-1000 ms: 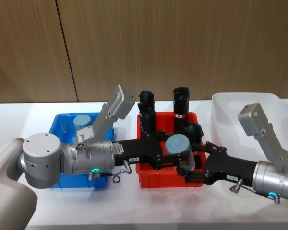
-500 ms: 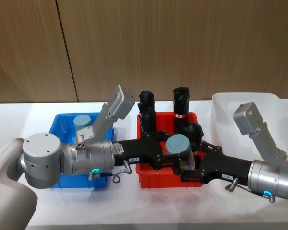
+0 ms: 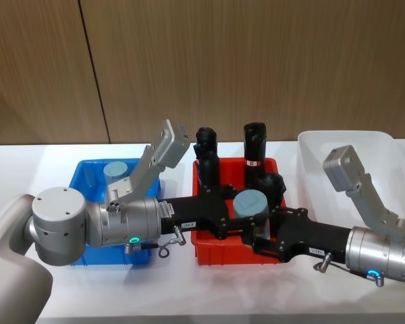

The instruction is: Pick the cotton swabs from the blue box and place them into the white box.

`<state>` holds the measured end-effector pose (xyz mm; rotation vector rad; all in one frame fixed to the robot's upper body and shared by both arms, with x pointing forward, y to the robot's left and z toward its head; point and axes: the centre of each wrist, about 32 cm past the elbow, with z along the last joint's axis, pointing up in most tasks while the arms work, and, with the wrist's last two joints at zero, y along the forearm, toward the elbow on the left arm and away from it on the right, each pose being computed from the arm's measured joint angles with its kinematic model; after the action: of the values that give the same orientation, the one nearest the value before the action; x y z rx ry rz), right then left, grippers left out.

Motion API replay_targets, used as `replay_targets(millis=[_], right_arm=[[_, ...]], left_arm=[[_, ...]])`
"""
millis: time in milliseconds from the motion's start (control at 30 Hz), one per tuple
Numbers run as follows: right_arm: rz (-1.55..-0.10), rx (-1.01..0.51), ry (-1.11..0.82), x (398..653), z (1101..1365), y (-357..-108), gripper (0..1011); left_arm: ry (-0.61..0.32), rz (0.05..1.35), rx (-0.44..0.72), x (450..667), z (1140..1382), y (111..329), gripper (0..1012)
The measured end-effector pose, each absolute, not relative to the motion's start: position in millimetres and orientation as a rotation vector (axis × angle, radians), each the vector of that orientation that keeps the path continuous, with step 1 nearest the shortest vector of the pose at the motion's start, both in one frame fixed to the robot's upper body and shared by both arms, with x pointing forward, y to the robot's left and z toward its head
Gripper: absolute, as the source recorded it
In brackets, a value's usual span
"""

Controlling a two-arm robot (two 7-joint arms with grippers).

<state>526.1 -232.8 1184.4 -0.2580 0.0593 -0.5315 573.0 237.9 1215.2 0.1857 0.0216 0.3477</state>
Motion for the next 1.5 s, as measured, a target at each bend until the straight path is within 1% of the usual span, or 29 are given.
replay_targets(millis=[100, 167, 200, 267, 367, 467, 900, 1067, 1500], right_arm=[[-0.528, -0.258, 0.06, 526, 1184, -233, 649], [-0.524, -0.257, 0.061, 526, 1184, -233, 649], [-0.523, -0.257, 0.061, 526, 1185, -233, 649], [-0.522, -0.257, 0.061, 526, 1185, -233, 649], [-0.521, -0.257, 0.06, 526, 1185, -233, 649], [-0.52, -0.257, 0.059, 526, 1186, -233, 648], [-0.546, -0.251, 0.049, 524, 1187, -241, 648], [-0.576, -0.247, 0.042, 524, 1188, -248, 648], [-0.698, -0.247, -0.002, 526, 1193, -276, 648]], left_arm=[[0.022, 0.348, 0.186, 573, 1215, 238, 705], [0.022, 0.348, 0.186, 573, 1215, 238, 786], [0.021, 0.348, 0.186, 573, 1215, 238, 799], [0.021, 0.348, 0.186, 573, 1215, 238, 875], [0.022, 0.348, 0.186, 573, 1215, 238, 957], [0.021, 0.348, 0.186, 573, 1215, 238, 1003], [0.021, 0.349, 0.186, 573, 1215, 238, 1004], [0.021, 0.349, 0.186, 573, 1215, 238, 1004], [0.021, 0.349, 0.186, 573, 1215, 238, 1004]])
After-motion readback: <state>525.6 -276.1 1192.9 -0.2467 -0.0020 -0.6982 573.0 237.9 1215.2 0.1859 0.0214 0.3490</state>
